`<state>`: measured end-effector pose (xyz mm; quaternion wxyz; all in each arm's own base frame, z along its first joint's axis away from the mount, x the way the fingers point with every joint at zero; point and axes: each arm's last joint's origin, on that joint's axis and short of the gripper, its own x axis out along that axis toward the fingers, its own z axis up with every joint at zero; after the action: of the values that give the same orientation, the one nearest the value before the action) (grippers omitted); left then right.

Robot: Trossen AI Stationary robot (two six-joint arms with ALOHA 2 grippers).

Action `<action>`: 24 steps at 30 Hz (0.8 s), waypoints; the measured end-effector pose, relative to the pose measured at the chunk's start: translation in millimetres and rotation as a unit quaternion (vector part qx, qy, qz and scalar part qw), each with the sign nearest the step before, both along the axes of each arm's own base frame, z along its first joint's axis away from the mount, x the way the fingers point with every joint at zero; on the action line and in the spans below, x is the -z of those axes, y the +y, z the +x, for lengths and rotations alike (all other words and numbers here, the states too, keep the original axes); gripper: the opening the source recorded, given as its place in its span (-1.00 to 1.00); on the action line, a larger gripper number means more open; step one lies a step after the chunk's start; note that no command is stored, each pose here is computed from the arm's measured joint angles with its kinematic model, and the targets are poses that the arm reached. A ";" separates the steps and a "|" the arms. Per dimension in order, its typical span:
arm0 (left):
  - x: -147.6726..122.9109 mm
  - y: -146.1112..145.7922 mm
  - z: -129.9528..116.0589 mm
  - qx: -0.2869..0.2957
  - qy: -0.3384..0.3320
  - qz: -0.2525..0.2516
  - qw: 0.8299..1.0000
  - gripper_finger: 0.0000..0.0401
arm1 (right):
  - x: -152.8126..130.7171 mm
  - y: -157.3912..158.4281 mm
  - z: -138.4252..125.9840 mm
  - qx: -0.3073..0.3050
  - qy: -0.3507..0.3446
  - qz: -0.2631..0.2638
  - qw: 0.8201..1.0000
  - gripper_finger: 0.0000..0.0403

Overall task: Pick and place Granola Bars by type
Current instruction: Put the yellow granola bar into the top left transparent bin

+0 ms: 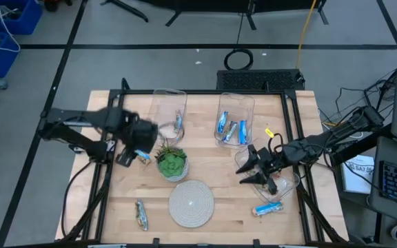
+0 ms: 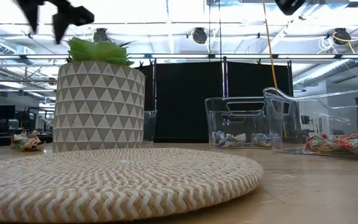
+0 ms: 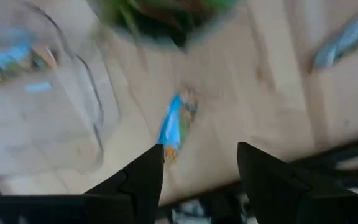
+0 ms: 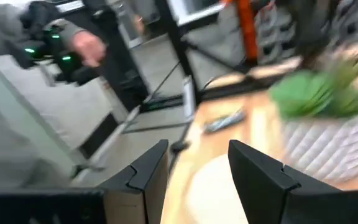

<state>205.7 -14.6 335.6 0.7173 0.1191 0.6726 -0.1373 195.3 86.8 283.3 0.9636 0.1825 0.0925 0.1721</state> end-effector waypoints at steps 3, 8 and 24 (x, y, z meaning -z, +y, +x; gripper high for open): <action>14.0 -12.2 -4.8 -0.003 0.023 0.031 0.999 0.08 | 7.2 7.8 -1.2 -0.046 0.059 0.047 0.996 -0.22; 39.5 -23.6 -10.6 -0.019 0.065 0.041 0.997 0.16 | 22.3 43.8 -1.1 -0.099 0.170 0.052 0.979 -0.22; 126.4 -34.0 -21.0 0.068 0.080 0.112 0.988 0.19 | 26.7 71.0 6.7 -0.065 0.178 0.076 0.979 -0.22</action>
<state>184.7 -48.5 209.2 0.6326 0.2328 0.7290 -0.1189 201.9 157.7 256.7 0.9017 0.2766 0.2613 0.2054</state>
